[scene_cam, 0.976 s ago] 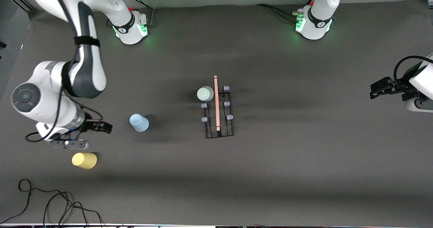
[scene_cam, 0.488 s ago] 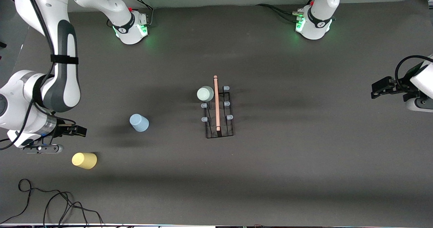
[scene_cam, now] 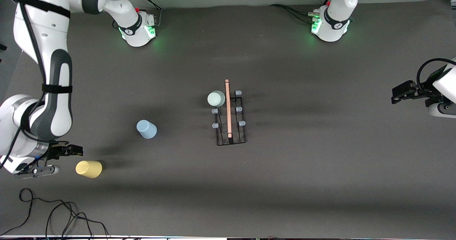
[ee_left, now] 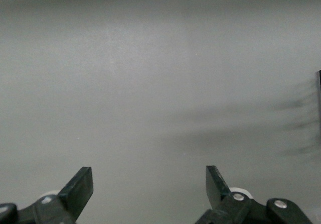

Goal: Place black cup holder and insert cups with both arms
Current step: 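Move the right gripper back to the yellow cup, then grasp the yellow cup with the right gripper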

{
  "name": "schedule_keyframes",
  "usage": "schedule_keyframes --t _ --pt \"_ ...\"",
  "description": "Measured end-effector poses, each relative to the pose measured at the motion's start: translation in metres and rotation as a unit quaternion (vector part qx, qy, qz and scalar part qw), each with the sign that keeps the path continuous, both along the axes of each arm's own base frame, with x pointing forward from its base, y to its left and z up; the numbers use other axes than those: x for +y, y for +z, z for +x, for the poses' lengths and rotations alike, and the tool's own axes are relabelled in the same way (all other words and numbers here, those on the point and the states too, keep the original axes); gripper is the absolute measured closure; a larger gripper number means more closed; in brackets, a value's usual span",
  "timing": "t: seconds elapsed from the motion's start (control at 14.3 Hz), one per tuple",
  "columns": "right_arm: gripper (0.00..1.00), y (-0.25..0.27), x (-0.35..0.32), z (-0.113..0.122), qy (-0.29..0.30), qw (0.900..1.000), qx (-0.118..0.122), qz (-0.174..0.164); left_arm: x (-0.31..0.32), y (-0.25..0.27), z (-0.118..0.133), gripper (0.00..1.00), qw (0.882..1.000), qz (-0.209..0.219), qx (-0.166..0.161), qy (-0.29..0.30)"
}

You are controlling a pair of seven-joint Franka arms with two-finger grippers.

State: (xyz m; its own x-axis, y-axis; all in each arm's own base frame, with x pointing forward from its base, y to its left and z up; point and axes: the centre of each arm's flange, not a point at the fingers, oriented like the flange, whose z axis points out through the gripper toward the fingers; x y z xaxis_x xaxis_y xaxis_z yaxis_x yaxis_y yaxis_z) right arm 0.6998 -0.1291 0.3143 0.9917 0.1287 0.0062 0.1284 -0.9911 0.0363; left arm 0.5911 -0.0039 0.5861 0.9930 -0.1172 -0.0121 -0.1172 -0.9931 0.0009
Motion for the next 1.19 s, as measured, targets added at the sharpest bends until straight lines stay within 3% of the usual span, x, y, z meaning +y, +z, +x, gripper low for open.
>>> schedule_keyframes --t 0.14,0.49,0.91,1.19 --pt "0.0 -0.009 -0.011 0.011 0.001 1.0 -0.001 0.018 0.0 0.0 0.0 0.0 1.0 0.0 0.0 0.0" --pt "0.0 -0.029 0.009 0.035 0.018 1.0 -0.001 0.019 0.0 0.0 0.0 0.0 1.0 0.0 0.0 0.0" --pt "0.0 -0.074 0.011 0.034 0.017 0.999 0.026 0.019 0.001 0.0 0.0 0.0 1.0 0.0 0.0 0.001" --pt "0.0 -0.08 0.011 0.033 0.016 0.999 0.03 0.018 0.001 0.0 0.0 0.0 1.0 0.0 0.0 0.001"
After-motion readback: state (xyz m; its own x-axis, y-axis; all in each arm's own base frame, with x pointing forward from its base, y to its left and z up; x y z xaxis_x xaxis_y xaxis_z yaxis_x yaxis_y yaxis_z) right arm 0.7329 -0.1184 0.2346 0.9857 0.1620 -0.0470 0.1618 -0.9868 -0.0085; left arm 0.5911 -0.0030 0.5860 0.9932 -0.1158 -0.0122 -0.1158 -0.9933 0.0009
